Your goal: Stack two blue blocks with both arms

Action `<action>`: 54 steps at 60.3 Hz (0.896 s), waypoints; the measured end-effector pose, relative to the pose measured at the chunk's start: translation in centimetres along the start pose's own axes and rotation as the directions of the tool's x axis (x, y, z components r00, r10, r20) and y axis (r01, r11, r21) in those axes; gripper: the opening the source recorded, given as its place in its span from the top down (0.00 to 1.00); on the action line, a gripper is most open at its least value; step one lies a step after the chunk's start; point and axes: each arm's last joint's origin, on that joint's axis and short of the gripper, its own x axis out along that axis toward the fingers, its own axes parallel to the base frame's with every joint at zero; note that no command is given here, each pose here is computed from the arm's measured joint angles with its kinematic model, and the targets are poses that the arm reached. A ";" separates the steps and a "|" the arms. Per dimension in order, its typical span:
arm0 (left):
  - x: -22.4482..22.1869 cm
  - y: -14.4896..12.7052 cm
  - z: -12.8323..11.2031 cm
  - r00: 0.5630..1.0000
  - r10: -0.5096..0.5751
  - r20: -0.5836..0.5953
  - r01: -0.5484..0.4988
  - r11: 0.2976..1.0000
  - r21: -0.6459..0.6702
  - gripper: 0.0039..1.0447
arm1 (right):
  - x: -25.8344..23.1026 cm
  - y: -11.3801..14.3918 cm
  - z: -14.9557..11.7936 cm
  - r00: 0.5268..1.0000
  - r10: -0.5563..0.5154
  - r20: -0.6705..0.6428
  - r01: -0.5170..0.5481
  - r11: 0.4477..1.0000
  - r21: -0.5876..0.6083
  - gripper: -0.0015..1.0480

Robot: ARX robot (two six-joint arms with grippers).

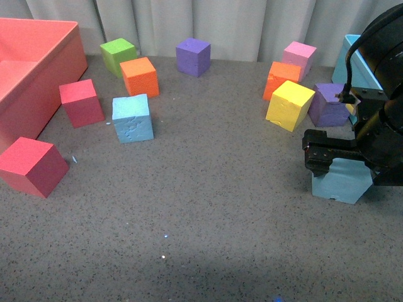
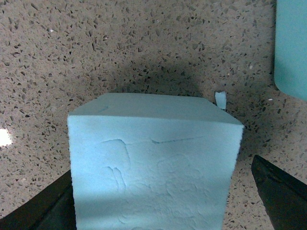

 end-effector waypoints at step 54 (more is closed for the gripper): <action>0.0 0.0 0.0 1.000 0.000 0.000 0.000 1.000 0.000 0.06 | -2.3 9.9 -0.3 0.980 0.196 0.028 -0.185 0.958 -0.217 0.53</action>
